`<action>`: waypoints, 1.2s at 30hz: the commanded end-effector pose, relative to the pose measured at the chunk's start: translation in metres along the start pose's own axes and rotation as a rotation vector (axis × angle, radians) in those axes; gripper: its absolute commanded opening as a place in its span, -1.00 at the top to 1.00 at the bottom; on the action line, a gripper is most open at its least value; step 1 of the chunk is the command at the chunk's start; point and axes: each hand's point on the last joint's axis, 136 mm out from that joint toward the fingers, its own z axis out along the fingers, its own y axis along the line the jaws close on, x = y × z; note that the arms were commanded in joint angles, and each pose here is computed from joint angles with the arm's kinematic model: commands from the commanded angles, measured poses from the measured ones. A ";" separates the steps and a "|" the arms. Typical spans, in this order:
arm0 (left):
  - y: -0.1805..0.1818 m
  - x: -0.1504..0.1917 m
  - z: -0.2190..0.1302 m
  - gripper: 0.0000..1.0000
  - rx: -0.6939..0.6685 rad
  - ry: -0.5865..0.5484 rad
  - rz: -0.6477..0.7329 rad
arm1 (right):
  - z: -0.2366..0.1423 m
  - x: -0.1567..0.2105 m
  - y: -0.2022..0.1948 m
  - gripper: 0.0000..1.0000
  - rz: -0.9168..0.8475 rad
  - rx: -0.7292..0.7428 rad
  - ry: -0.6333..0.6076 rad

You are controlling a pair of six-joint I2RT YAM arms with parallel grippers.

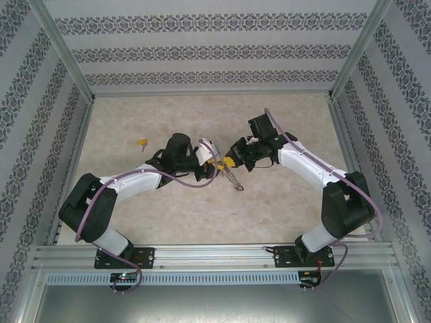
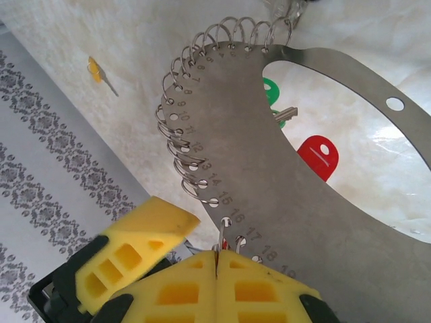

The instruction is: Put the keys on the keyring

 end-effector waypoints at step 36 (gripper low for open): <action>-0.005 0.043 -0.004 0.75 -0.068 0.082 0.229 | 0.002 -0.010 0.006 0.98 -0.104 -0.039 0.042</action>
